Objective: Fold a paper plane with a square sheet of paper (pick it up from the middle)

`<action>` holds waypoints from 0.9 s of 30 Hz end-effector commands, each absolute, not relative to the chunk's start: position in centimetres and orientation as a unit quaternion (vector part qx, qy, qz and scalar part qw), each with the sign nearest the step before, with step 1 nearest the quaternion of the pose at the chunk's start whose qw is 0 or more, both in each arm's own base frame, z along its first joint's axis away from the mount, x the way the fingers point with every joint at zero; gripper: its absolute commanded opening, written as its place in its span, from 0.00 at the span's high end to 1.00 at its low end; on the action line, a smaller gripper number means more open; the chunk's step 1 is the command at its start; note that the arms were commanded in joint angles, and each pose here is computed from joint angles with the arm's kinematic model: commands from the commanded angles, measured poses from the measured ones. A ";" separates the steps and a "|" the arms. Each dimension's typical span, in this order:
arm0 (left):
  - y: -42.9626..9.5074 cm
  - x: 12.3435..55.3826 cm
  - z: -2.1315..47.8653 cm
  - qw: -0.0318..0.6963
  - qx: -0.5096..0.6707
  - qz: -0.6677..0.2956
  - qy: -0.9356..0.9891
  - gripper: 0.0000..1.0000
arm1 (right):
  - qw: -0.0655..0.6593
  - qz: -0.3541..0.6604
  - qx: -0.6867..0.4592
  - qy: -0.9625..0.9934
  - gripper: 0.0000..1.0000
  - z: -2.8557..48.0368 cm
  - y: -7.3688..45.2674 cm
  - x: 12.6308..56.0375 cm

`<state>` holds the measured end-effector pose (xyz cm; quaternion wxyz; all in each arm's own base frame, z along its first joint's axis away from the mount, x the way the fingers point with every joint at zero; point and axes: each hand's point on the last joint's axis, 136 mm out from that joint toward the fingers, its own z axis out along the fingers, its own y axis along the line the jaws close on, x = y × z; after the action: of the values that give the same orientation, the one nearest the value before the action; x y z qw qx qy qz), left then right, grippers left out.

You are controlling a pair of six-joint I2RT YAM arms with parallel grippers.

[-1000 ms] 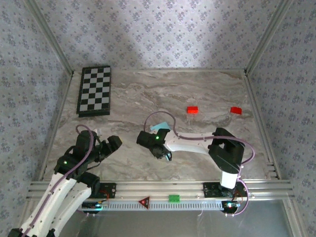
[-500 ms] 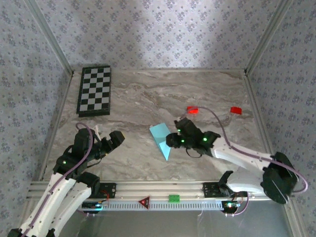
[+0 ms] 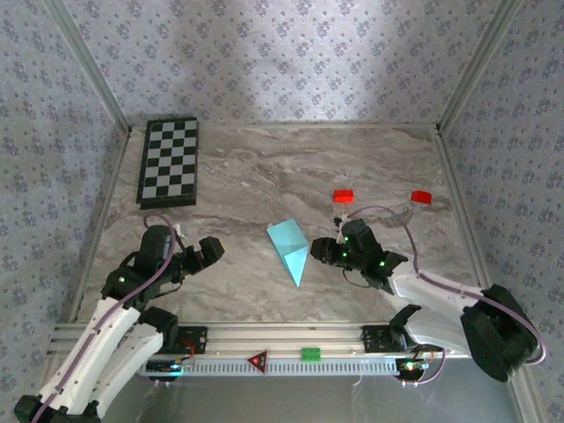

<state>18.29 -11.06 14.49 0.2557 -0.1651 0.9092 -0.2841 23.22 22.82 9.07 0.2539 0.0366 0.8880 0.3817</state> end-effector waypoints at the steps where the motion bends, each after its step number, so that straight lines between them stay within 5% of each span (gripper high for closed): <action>1: -10.5 18.9 15.9 0.296 -0.149 -0.280 0.901 0.00 | 0.240 0.443 0.013 0.864 0.74 11.1 25.4 23.6; 13: -11.4 18.6 14.6 0.286 -0.157 -0.315 0.891 0.00 | 0.145 0.439 -0.001 0.887 0.88 8.2 27.6 22.5; 22: -11.7 18.2 14.8 0.278 -0.154 -0.327 0.890 0.00 | 0.075 0.413 -0.002 0.908 0.89 4.8 30.0 21.8; 27: -12.2 17.6 14.5 0.260 -0.151 -0.338 0.892 0.00 | 0.059 0.312 0.056 0.947 0.87 0.9 27.8 21.6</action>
<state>18.05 -11.75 14.26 0.2712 -0.1531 0.8937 -0.3229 21.93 29.43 2.96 0.0737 0.0151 0.9247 0.3731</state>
